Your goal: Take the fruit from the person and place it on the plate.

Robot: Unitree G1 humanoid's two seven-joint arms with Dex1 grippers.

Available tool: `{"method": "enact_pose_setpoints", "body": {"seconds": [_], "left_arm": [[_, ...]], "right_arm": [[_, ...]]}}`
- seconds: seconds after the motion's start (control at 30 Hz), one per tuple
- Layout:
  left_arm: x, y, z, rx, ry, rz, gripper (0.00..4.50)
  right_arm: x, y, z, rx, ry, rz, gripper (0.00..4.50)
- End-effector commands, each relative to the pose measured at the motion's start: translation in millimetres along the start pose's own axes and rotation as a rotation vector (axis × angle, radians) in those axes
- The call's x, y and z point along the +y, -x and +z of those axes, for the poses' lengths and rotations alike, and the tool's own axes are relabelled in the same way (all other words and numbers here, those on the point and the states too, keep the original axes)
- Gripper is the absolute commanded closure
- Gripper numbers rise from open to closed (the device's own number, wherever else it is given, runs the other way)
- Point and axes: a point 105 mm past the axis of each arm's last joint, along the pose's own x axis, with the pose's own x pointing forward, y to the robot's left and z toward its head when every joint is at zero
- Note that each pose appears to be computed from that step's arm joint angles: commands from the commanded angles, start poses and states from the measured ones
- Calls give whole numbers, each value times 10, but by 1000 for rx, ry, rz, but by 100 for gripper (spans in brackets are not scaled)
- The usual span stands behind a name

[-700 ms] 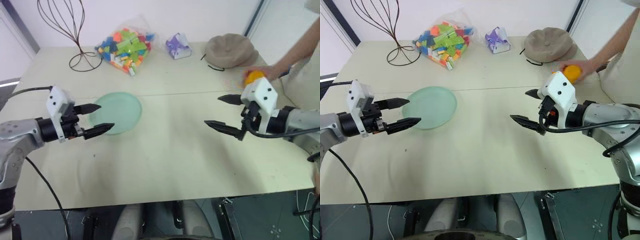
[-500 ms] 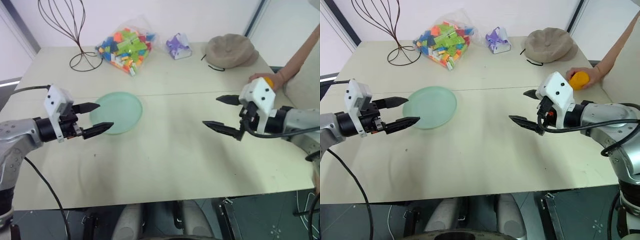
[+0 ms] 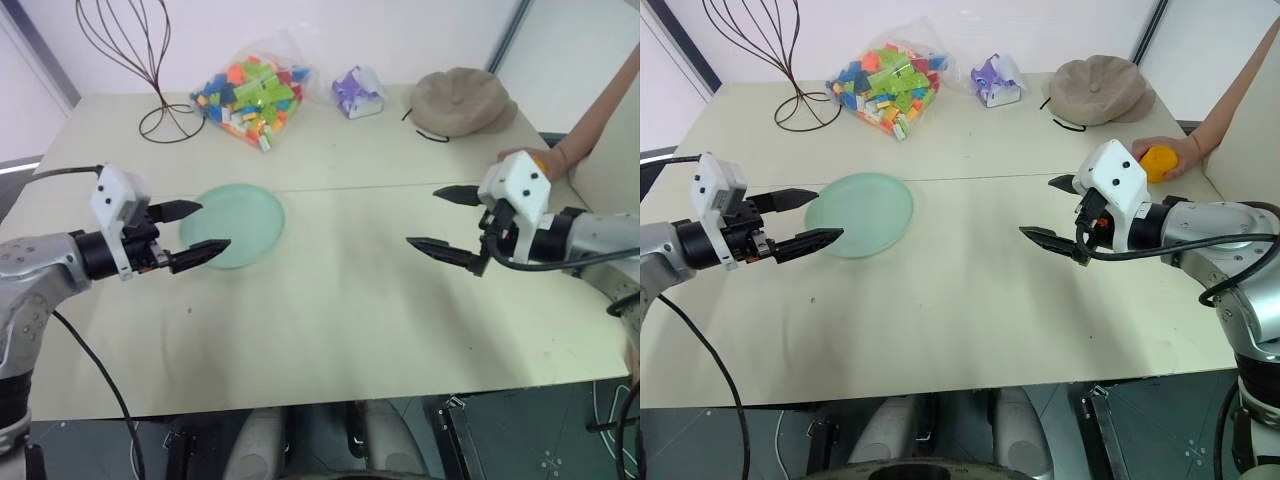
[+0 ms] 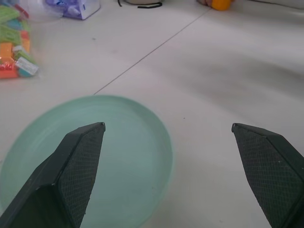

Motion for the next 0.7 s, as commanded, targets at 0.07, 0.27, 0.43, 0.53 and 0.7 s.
{"method": "enact_pose_setpoints", "body": {"seconds": [0.07, 0.27, 0.43, 0.53, 0.7], "left_arm": [[-8, -10, 72, -22, -38, -9, 0], [-9, -15, 85, -20, -44, -20, 0], [-10, -5, 76, -15, -44, -21, 0], [-10, 5, 76, -14, -45, -20, 0], [-15, 27, 58, -11, -43, -15, 0]], "right_arm": [[-53, 38, 76, -31, 35, -32, 3], [-67, 56, 64, -25, 34, -34, 3], [-46, 48, 57, -25, 31, -27, 3], [-41, 47, 58, -24, 30, -25, 3], [-29, 33, 48, -19, 30, -18, 3]]}}
